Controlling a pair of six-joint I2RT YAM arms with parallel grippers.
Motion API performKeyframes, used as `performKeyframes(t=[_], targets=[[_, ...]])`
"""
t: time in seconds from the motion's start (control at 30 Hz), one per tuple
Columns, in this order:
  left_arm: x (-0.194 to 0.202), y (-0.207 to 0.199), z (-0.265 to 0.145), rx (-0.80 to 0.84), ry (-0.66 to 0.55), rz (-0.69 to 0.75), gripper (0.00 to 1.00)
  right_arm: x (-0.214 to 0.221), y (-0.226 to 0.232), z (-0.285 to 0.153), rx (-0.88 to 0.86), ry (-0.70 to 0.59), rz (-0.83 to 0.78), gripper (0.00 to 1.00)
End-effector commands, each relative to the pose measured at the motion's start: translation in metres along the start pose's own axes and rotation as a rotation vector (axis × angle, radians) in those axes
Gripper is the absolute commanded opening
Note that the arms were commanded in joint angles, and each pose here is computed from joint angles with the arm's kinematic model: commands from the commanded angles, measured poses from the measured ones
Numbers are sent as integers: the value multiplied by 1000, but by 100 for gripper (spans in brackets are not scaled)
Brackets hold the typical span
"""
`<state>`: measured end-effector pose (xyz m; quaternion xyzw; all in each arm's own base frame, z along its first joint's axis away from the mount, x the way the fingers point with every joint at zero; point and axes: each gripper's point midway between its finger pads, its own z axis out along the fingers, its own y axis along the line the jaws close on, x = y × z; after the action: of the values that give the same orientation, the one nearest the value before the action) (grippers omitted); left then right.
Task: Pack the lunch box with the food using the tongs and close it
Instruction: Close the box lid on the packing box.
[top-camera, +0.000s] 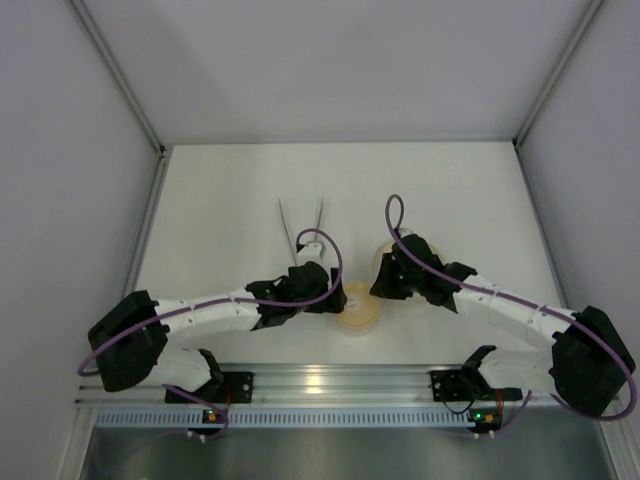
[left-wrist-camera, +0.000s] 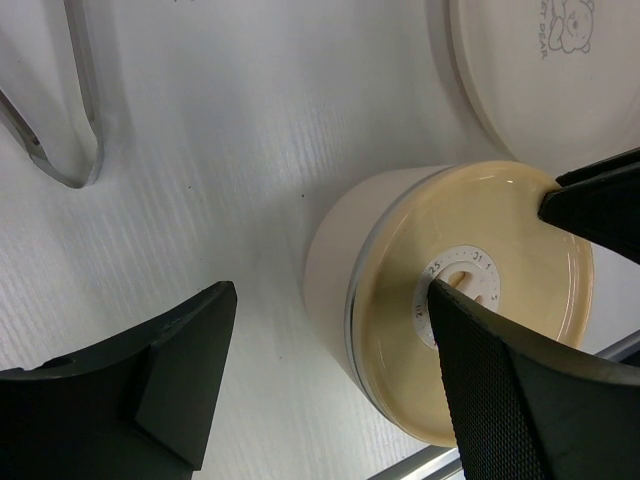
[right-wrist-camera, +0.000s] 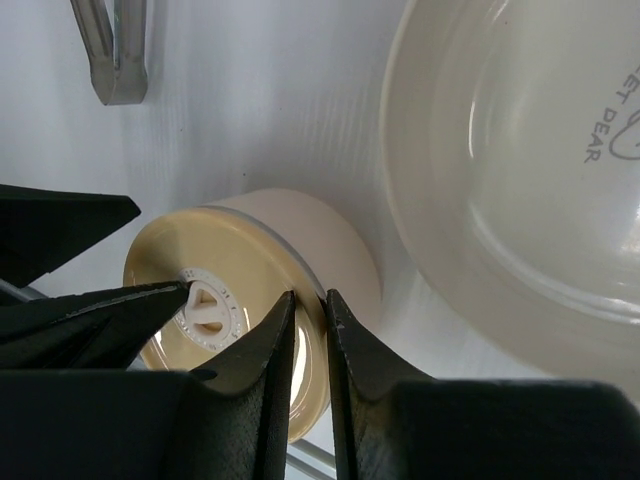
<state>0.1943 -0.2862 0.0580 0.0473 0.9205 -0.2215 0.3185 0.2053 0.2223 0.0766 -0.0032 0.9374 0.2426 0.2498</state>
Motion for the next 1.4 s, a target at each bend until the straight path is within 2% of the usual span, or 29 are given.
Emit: performKeyframes(t=[0.0,0.63,0.93,1.17,1.37], targets=[[86,84,-2,-252,289,147,82,37,-33,14,108,96,-24,15],[92,83,-1,-253,300,128,80,40,-36,16,118,104,-28,15],[33,47,-24,-216,191,162,81,11,-22,-6,121,29,-57,18],[-9,21,-44,-190,122,198,82,-21,-6,-28,116,-54,-76,33],[-46,-3,-60,-149,44,217,82,-48,13,-49,83,-129,-91,40]])
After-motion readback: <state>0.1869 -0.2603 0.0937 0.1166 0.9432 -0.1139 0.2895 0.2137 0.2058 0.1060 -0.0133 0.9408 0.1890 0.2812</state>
